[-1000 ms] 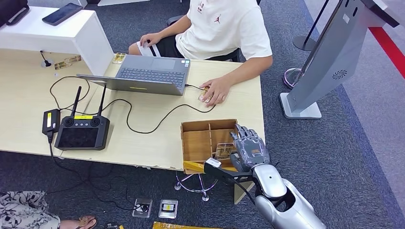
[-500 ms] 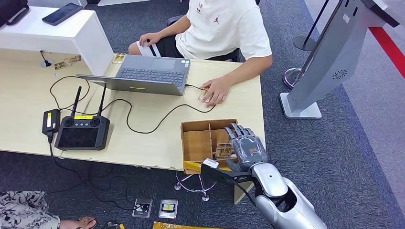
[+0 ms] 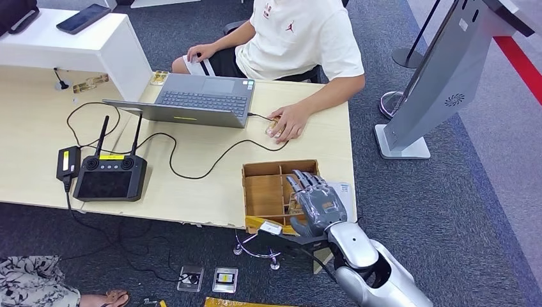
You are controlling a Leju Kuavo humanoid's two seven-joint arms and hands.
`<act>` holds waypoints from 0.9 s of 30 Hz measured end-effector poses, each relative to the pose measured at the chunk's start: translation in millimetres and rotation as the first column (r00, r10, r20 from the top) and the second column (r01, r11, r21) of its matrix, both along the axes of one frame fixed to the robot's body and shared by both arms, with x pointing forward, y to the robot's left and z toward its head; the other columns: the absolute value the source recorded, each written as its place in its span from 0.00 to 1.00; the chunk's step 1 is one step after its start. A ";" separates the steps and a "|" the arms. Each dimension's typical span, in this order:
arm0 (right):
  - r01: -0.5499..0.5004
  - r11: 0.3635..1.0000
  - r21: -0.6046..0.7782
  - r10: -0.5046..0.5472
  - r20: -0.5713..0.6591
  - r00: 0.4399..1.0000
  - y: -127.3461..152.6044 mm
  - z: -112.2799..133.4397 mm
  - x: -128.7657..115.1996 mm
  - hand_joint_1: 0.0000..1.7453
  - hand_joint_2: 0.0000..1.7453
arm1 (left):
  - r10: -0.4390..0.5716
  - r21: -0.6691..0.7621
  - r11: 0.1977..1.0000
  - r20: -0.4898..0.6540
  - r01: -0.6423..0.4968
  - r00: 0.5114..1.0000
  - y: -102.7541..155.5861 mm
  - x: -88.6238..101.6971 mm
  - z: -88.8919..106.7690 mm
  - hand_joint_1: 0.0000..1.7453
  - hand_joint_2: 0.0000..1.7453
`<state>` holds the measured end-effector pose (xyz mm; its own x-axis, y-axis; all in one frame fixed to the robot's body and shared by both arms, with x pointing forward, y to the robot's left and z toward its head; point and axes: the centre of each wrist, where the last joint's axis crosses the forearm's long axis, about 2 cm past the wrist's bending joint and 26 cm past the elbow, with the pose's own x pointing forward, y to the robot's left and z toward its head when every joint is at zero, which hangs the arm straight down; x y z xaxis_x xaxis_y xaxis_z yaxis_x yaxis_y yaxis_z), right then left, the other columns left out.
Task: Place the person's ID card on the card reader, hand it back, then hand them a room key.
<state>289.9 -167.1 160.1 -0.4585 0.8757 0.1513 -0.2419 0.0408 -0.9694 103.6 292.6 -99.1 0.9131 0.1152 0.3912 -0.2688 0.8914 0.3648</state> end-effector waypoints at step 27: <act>0.010 0.999 -0.041 -0.009 0.020 1.000 6.1 4.0 12.1 0.14 1.00 | -0.001 0.007 1.000 -0.012 0.001 1.000 0.0 -3.4 -0.7 0.00 1.00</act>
